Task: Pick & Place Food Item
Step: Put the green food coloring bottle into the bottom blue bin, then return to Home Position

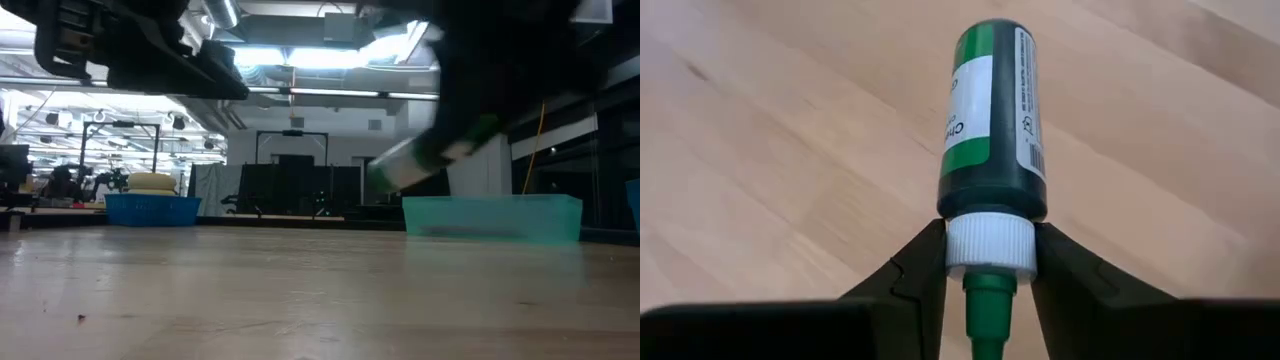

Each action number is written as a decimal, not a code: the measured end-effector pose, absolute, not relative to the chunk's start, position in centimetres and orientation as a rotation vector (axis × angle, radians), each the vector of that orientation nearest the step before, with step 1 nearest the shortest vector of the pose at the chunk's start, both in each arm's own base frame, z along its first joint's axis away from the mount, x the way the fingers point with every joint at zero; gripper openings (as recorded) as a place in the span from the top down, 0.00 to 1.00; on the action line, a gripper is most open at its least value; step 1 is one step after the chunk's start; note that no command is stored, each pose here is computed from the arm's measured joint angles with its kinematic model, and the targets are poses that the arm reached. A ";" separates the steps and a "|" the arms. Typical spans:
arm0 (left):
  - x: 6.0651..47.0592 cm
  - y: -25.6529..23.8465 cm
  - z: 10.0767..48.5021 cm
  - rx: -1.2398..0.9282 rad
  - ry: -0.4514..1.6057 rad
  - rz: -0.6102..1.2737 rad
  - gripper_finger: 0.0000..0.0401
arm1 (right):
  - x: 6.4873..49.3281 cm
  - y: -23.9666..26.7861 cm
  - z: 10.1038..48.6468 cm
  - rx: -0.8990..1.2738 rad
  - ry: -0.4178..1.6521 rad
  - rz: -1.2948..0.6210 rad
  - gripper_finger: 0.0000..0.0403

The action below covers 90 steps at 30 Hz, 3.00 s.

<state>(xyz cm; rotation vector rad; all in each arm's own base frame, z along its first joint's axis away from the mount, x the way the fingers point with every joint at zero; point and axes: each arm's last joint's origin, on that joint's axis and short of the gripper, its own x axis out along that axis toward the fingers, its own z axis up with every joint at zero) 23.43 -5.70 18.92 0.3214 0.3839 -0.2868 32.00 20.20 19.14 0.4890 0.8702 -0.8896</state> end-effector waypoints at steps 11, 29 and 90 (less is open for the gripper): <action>23.0 -5.6 19.3 0.311 0.389 -0.281 0.53 | 25.1 25.3 19.8 0.700 0.683 -1.054 0.71; 22.9 -5.6 19.1 0.280 0.409 -0.278 0.53 | 22.8 26.9 24.9 0.634 0.746 -1.039 0.71; 15.4 -4.4 30.2 0.099 -0.262 -0.383 0.53 | 22.9 30.2 26.7 0.092 -0.028 -0.574 0.45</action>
